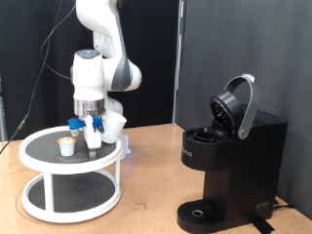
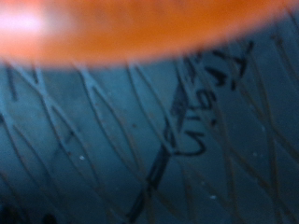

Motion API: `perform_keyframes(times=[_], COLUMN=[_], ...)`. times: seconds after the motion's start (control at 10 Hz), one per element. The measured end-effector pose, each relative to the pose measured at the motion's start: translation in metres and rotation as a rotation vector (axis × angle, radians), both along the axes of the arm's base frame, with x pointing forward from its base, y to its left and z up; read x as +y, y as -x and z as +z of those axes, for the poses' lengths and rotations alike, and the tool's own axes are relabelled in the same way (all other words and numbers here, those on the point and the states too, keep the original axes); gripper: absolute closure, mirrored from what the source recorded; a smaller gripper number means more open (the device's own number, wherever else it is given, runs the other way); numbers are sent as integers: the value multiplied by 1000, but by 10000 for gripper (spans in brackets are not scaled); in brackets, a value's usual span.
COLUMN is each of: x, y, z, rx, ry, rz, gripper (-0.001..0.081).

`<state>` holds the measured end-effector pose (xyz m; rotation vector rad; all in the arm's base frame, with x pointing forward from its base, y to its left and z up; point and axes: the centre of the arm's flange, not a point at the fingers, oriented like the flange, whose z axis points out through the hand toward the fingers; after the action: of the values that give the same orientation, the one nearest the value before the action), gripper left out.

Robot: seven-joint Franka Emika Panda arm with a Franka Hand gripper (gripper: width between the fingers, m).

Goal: Make a cup of coffee with the keurig machine

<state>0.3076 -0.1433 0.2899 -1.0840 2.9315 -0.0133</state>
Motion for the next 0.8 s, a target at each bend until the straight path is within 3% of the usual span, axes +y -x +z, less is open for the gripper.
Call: perform_keyframes(times=[0.5,0.8], x=[8,-17], y=[-3,-11], z=[0,38], rx=[3,31], ry=[-46,-61], rz=[-6,-40], gripper=[72,72])
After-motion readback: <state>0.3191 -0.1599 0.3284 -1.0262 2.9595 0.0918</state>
